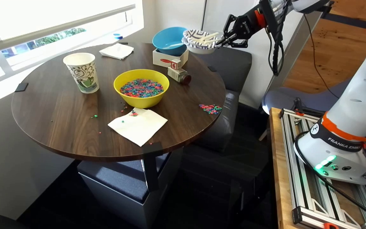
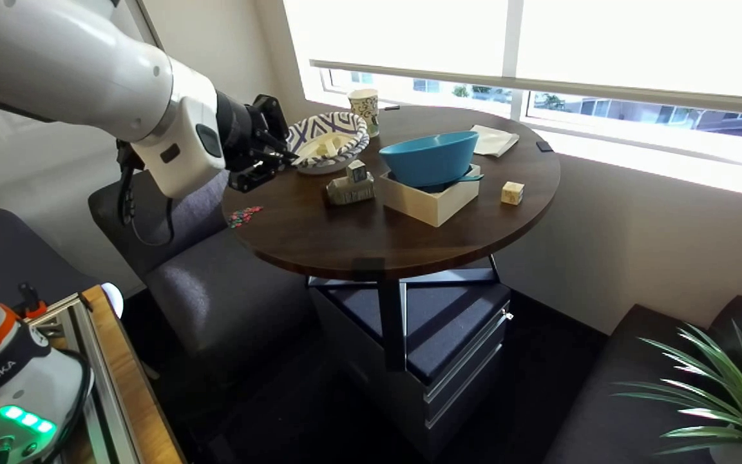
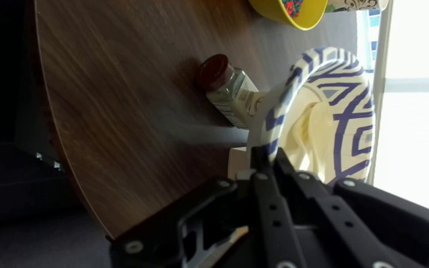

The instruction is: Move the bowl to the right

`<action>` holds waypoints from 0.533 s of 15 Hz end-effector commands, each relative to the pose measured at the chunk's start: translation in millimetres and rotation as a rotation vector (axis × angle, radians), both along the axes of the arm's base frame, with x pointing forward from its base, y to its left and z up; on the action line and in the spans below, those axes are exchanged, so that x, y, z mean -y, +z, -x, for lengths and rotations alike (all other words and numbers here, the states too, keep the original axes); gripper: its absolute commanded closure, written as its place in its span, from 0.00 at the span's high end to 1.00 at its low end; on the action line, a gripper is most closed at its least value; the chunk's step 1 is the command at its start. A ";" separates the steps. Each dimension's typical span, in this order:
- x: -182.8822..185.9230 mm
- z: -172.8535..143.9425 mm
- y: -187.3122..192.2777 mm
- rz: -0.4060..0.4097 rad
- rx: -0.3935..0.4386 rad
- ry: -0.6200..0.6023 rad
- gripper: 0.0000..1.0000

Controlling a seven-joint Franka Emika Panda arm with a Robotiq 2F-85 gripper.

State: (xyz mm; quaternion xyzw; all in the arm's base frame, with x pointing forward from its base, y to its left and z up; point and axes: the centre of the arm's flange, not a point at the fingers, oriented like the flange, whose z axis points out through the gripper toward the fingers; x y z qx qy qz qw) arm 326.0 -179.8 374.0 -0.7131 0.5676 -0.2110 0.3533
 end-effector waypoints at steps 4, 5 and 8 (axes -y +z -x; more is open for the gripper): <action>-1.4 -5.9 -2.6 0.034 -0.017 -0.026 0.02; 1.8 -9.1 -5.4 0.056 -0.060 -0.048 0.02; 6.8 -13.6 -15.7 0.099 -0.169 -0.079 0.02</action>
